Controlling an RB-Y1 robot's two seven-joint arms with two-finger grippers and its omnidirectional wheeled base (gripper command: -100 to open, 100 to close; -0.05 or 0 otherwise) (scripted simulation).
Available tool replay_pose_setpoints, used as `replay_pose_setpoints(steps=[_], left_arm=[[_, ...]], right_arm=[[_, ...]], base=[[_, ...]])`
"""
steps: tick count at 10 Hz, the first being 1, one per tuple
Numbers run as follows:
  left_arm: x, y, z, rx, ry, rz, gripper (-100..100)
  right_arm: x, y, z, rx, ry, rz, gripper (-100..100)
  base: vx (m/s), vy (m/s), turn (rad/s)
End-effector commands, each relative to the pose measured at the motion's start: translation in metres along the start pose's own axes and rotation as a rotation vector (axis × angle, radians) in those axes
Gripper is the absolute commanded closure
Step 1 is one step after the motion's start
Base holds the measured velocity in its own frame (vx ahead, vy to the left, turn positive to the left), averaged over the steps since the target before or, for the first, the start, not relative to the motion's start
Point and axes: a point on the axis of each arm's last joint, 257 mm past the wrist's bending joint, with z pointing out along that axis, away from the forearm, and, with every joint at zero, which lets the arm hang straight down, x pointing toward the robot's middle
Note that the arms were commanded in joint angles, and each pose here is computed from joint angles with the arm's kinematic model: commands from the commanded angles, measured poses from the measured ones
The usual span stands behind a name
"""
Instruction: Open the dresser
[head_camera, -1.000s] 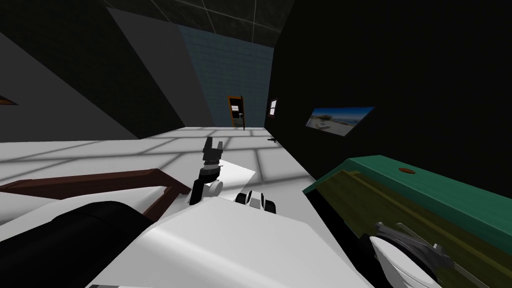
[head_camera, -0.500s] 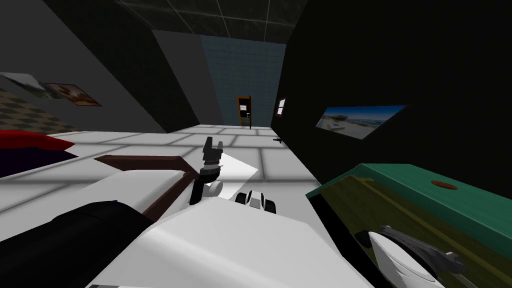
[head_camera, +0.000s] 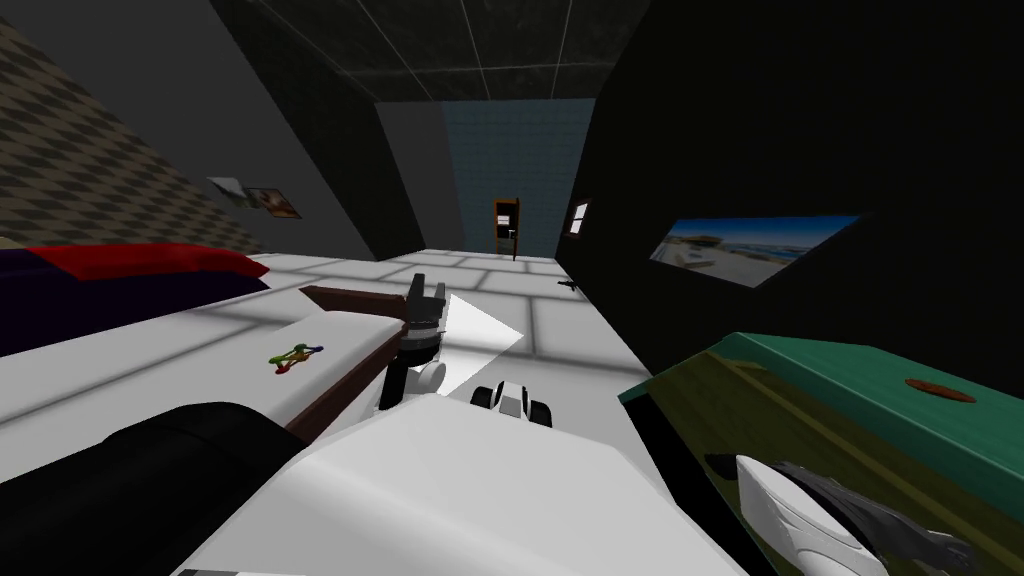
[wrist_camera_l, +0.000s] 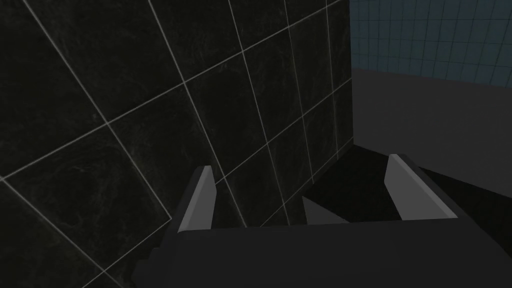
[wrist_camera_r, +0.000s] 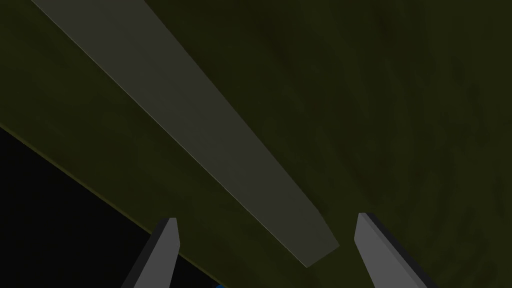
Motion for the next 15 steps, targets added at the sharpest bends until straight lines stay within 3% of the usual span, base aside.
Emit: replay_pose_setpoints(steps=[1, 4, 5, 6, 7, 8, 9, 10, 13, 14, 15], left_arm=[[0.000, 0.000, 0.000, 0.000, 0.000, 0.000, 0], [0.000, 0.000, 0.000, 0.000, 0.000, 0.000, 0], [0.000, 0.000, 0.000, 0.000, 0.000, 0.000, 0], [0.000, 0.000, 0.000, 0.000, 0.000, 0.000, 0], [0.000, 0.000, 0.000, 0.000, 0.000, 0.000, 0], [0.000, 0.000, 0.000, 0.000, 0.000, 0.000, 0], [0.000, 0.000, 0.000, -0.001, 0.000, 0.001, 0], [0.000, 0.000, 0.000, -0.001, 0.000, 0.001, 0], [0.000, 0.000, 0.000, -0.001, 0.000, 0.001, 0], [0.000, 0.000, 0.000, -0.001, 0.000, 0.001, 0], [0.000, 0.000, 0.000, 0.000, 0.000, 0.001, 0]], right_arm=[[0.010, -0.004, 0.004, 0.036, 0.056, 0.005, -100], [0.021, -0.007, 0.004, 0.072, 0.132, 0.017, -100], [0.023, -0.007, 0.004, 0.073, 0.136, 0.014, -100], [0.030, -0.008, 0.003, 0.088, 0.178, 0.017, -100], [0.026, -0.007, 0.004, 0.080, 0.156, 0.017, -100], [0.023, -0.007, 0.004, 0.073, 0.136, 0.014, 100], [0.016, -0.006, 0.004, 0.055, 0.096, 0.010, 100], [0.016, -0.006, 0.004, 0.055, 0.096, 0.010, 100], [-0.003, 0.002, 0.000, -0.010, -0.018, -0.005, 100], [-0.003, 0.002, 0.000, -0.010, -0.018, -0.005, 100], [-0.007, 0.006, -0.003, -0.036, -0.052, -0.012, 100]], base=[[-0.155, -0.016, 0.277], [-0.216, -0.027, 0.286], [-0.128, -0.028, 0.159], [-0.144, -0.032, 0.312], [-0.075, -0.017, 0.086], [0.055, 0.004, -0.295], [0.186, 0.024, -0.361], [0.211, 0.042, -0.252], [0.264, 0.062, -0.408], [0.198, 0.018, -0.159], [0.146, 0.019, -0.207]])
